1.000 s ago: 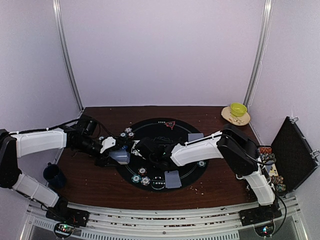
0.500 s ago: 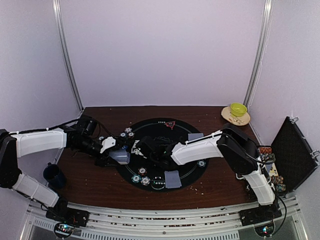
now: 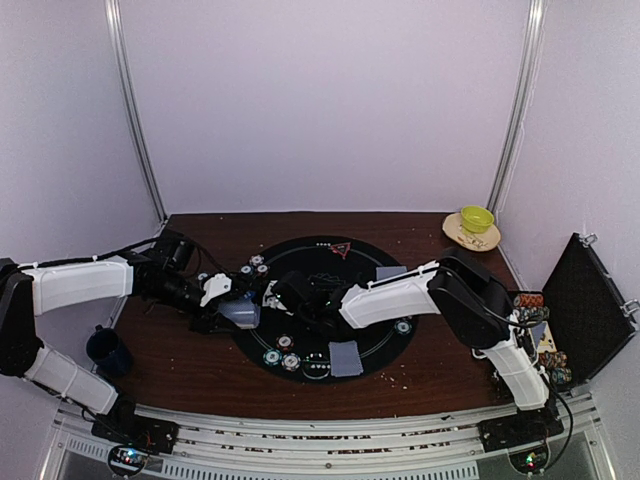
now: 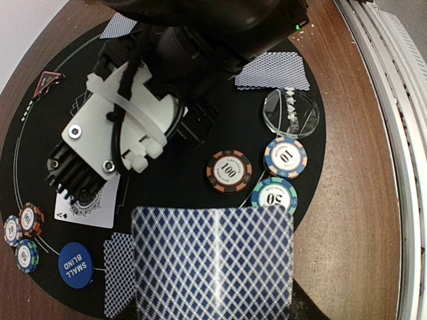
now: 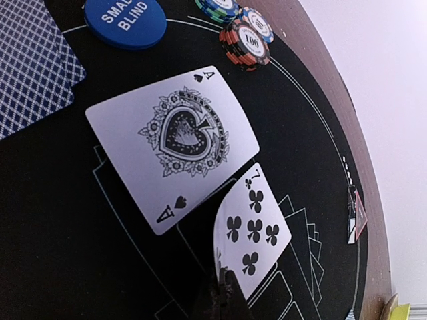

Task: Distribute texas hold em gaming equipment
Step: Flop the poker card in the community card area.

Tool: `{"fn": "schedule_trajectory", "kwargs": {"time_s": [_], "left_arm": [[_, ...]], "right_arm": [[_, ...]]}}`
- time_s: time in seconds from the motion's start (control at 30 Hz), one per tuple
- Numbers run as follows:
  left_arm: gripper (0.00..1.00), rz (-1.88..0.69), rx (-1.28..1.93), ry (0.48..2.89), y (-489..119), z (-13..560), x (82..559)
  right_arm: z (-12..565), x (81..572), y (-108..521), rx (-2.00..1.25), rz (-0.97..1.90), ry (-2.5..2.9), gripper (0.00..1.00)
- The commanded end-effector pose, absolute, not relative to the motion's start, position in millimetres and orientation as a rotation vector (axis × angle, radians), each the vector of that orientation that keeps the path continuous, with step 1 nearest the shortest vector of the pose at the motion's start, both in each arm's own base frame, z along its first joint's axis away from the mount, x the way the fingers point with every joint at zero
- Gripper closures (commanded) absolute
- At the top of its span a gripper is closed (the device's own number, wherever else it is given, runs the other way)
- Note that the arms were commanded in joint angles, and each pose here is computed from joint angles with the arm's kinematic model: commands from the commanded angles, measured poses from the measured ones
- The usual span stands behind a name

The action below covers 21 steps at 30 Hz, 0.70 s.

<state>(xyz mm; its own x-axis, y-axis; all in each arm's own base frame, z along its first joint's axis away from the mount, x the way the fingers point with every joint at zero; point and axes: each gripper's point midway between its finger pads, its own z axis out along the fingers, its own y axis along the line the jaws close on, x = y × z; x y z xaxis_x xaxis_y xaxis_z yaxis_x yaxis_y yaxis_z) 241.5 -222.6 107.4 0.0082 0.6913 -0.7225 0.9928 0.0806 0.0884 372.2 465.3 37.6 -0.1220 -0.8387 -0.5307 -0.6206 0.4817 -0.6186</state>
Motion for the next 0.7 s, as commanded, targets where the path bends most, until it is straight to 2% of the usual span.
{"fn": "schedule_trajectory", "kwargs": {"time_s": [0.0,0.67], "left_arm": [[0.53,-0.626,1.672,1.706,-226.4,109.7,245.1],[0.53,-0.628,1.674,1.705,-226.9,109.3,244.8]], "right_arm": [[38.3,380.1,469.1,-1.224,-0.289,1.827,1.0],[36.0,382.6,468.3,-1.235,-0.315,1.836,0.98]]}}
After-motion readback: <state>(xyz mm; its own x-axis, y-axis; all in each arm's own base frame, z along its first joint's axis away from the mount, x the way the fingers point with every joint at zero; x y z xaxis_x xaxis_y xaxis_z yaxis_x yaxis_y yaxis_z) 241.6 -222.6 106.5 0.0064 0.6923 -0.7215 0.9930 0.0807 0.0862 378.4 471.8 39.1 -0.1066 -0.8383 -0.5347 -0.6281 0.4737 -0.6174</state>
